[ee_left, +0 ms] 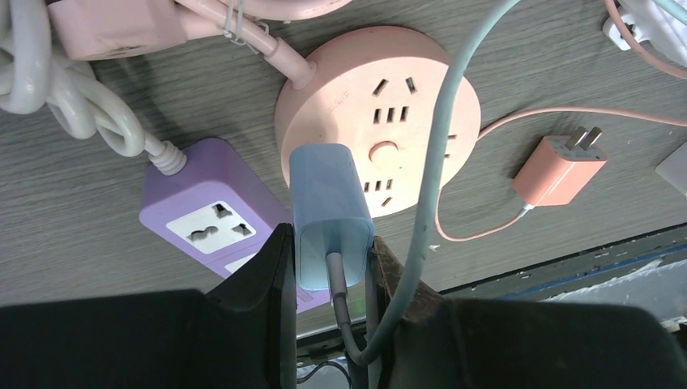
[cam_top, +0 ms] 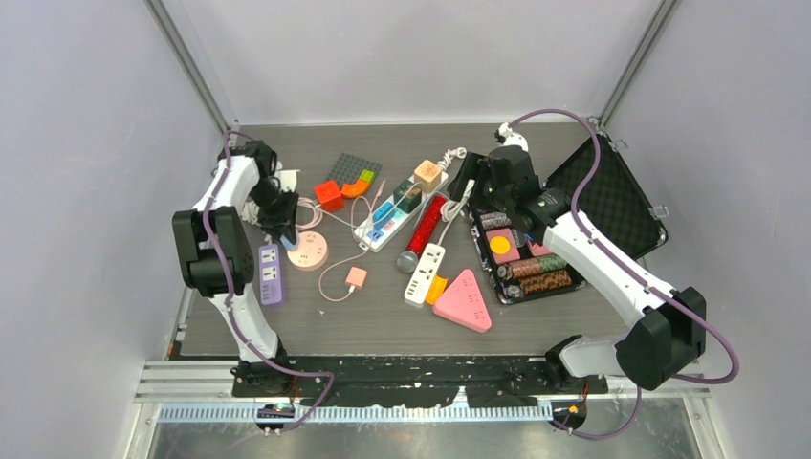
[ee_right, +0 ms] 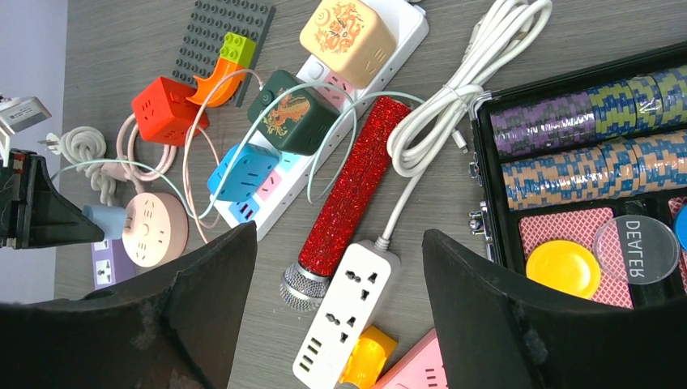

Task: Insert the plug
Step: Insert the plug into the socket.

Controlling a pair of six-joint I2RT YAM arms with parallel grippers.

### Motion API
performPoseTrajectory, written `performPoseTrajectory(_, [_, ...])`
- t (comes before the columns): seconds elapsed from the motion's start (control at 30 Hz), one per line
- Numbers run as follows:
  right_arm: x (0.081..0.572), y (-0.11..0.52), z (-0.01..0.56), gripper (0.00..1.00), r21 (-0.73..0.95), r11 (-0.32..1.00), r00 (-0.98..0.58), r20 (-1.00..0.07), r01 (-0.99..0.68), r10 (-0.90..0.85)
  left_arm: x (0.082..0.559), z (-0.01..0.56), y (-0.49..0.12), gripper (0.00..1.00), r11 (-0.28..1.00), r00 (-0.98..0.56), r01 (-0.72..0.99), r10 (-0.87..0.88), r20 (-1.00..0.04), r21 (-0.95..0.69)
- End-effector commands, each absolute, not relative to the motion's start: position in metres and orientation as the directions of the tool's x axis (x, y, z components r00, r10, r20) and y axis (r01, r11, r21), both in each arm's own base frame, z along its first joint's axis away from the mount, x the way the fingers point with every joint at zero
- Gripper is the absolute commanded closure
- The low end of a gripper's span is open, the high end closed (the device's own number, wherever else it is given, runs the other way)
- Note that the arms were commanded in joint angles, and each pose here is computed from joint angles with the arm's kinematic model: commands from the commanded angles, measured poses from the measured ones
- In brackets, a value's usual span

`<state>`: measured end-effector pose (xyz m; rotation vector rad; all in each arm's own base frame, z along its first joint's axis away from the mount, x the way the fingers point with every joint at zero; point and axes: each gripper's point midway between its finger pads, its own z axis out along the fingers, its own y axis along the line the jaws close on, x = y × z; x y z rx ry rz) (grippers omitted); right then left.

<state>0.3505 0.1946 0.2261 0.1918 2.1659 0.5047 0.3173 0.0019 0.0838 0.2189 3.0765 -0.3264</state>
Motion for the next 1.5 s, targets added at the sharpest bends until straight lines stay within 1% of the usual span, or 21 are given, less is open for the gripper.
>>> performPoseTrajectory(0.0, [0.357,0.19,0.246,0.21,0.436,0.899,-0.553,-0.757,-0.028,0.35,0.321,0.082,-0.001,1.0,0.964,-0.99,0.14,0.133,-0.047,-0.228])
performPoseTrajectory(0.1, [0.358,0.191,0.244,0.21,0.437,0.899,-0.557,-0.753,-0.027,0.349,0.319,0.076,-0.003,1.0,0.963,-0.991,0.132,0.128,-0.034,-0.236])
performPoseTrajectory(0.33, [0.359,0.192,0.242,0.21,0.435,0.9,-0.56,-0.751,-0.022,0.349,0.312,0.061,0.01,1.0,0.983,-0.994,0.107,0.109,0.006,-0.151])
performPoseTrajectory(0.57, [0.361,0.191,0.241,0.21,0.435,0.9,-0.559,-0.75,-0.015,0.353,0.291,0.036,0.019,1.0,0.994,-0.991,0.098,0.101,0.085,-0.039])
performPoseTrajectory(0.67, [0.361,0.192,0.243,0.21,0.438,0.899,-0.558,-0.75,-0.015,0.356,0.281,0.027,0.019,1.0,0.994,-0.987,0.11,0.112,0.118,-0.029])
performPoseTrajectory(0.77, [0.361,0.191,0.244,0.21,0.44,0.898,-0.554,-0.751,-0.012,0.361,0.279,0.026,0.018,1.0,0.994,-0.988,0.106,0.108,0.11,-0.026])
performPoseTrajectory(0.8, [0.361,0.191,0.244,0.21,0.442,0.897,-0.554,-0.75,-0.011,0.362,0.279,0.026,0.018,0.97,0.994,-0.988,0.105,0.107,0.112,-0.027])
performPoseTrajectory(0.83, [0.361,0.191,0.245,0.21,0.443,0.896,-0.553,-0.75,-0.011,0.364,0.28,0.026,0.018,0.92,0.994,-0.988,0.105,0.108,0.115,-0.027])
performPoseTrajectory(0.87, [0.36,0.191,0.245,0.21,0.445,0.895,-0.553,-0.749,-0.012,0.365,0.281,0.029,0.022,0.86,0.994,-0.987,0.109,0.108,0.116,0.0])
performPoseTrajectory(0.9, [0.36,0.191,0.246,0.21,0.448,0.894,-0.551,-0.749,-0.013,0.367,0.284,0.031,0.024,0.78,0.995,-0.989,0.103,0.101,0.108,0.011])
performPoseTrajectory(1.0, [0.36,0.194,0.248,0.21,0.454,0.891,-0.551,-0.749,-0.022,0.368,0.301,0.046,0.02,0.53,0.996,-0.995,0.093,0.092,0.034,0.01])
performPoseTrajectory(1.03, [0.36,0.193,0.249,0.21,0.458,0.889,-0.549,-0.749,-0.023,0.372,0.307,0.051,0.019,0.46,0.996,-0.996,0.091,0.091,0.006,0.007])
performPoseTrajectory(1.1, [0.359,0.194,0.249,0.21,0.461,0.887,-0.55,-0.748,-0.028,0.372,0.319,0.065,0.011,0.38,0.995,-0.994,0.091,0.09,-0.055,-0.026])
performPoseTrajectory(1.13, [0.359,0.194,0.249,0.2,0.463,0.886,-0.55,-0.748,-0.029,0.372,0.324,0.071,0.01,0.35,0.996,-0.993,0.089,0.086,-0.08,-0.031])
performPoseTrajectory(1.2, [0.358,0.194,0.248,0.2,0.465,0.885,-0.549,-0.747,-0.028,0.375,0.331,0.082,0.01,0.34,0.996,-0.99,0.085,0.081,-0.118,-0.027])
performPoseTrajectory(1.33, [0.355,0.191,0.248,0.2,0.465,0.885,-0.544,-0.749,-0.025,0.378,0.333,0.094,0.007,0.32,0.995,-0.983,0.087,0.08,-0.165,-0.041])
performPoseTrajectory(1.47, [0.355,0.19,0.248,0.2,0.464,0.886,-0.54,-0.751,-0.022,0.38,0.331,0.096,0.003,0.33,0.994,-0.98,0.086,0.074,-0.184,-0.06])
